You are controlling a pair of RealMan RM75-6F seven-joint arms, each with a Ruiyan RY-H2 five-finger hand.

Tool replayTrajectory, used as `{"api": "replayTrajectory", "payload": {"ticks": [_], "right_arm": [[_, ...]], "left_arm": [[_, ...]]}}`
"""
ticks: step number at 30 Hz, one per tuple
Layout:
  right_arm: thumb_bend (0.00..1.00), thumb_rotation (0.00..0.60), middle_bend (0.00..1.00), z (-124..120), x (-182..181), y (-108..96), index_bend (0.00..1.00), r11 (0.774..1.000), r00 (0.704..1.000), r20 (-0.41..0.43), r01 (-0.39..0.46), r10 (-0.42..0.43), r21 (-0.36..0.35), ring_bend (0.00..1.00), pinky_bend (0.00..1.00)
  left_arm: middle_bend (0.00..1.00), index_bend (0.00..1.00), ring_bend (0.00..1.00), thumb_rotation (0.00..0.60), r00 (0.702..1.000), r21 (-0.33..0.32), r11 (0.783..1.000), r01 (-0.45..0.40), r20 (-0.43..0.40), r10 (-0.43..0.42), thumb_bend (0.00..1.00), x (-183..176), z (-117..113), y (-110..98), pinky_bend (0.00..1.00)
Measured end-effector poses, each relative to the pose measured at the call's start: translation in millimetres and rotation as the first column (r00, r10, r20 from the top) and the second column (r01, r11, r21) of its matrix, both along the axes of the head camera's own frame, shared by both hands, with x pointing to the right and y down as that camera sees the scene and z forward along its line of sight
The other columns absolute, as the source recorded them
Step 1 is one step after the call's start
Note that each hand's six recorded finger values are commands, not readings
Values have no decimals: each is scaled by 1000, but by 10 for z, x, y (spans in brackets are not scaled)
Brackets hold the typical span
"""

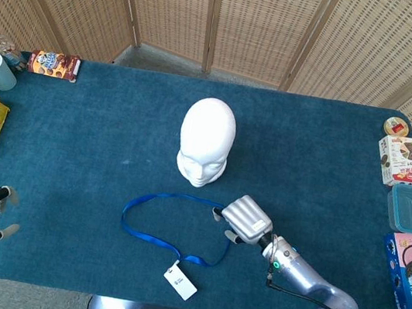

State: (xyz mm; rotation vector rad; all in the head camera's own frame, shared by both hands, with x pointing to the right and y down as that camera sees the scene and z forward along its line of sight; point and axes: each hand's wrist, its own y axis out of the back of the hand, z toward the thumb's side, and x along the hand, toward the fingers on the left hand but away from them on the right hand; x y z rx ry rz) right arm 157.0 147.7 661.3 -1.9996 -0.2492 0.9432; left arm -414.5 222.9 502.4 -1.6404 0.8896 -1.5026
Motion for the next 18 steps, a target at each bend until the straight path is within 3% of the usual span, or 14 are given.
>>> {"api": "replayTrajectory", "payload": {"ticks": [18], "right_arm": [[335, 600, 1000, 187, -28, 147, 435, 984, 979, -111, 177, -173, 27, 1000, 1000]], "left_arm": [[606, 475, 557, 543, 1000, -12, 1000, -7, -6, 7, 93, 28, 26, 22, 398]]}}
